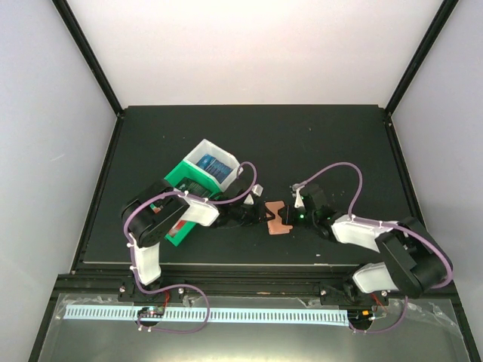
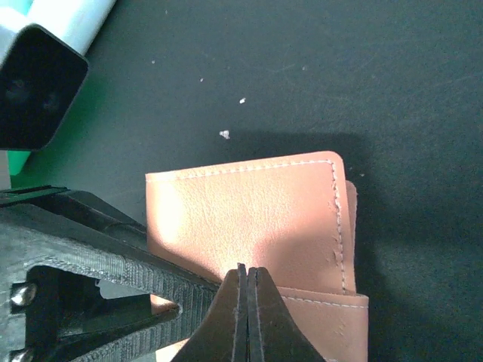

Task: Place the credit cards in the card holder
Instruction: Close the card holder at the center of the board.

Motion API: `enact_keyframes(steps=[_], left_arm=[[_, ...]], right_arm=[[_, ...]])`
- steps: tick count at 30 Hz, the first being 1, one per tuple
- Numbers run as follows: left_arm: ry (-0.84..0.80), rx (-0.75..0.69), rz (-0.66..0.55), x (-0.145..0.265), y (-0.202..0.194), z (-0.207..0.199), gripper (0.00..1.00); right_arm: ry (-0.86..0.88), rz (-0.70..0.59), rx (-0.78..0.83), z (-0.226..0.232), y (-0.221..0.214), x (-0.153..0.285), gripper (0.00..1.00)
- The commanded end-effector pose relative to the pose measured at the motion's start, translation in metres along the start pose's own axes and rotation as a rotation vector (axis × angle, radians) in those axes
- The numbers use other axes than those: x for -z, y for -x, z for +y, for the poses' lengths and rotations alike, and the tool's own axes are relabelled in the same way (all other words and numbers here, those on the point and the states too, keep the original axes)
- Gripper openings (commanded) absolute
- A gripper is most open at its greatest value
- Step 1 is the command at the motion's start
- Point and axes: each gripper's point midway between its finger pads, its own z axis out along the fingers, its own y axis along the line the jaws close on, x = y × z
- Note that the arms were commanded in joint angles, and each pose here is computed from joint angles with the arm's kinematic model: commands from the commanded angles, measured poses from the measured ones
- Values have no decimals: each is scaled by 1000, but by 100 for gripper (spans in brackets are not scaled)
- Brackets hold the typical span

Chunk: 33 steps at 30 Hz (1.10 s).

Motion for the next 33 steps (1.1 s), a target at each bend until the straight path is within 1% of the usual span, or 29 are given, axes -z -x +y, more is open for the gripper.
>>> enact_keyframes(steps=[1, 5, 12, 22, 27, 33], left_arm=[[154, 63, -6, -4, -6, 51, 1], [158, 66, -6, -4, -6, 53, 2], [154, 67, -3, -4, -6, 52, 2], [148, 68, -2, -4, -7, 52, 2], [145, 70, 0, -5, -7, 52, 2], [144, 70, 0, -5, -7, 52, 2]], right_arm=[[3, -84, 25, 7, 17, 12, 1], [-23, -129, 32, 5, 25, 22, 1], [-24, -59, 30, -1, 12, 6, 1], [-14, -31, 15, -5, 5, -6, 1], [24, -63, 7, 3, 10, 0, 1], [21, -76, 4, 2, 9, 5, 1]])
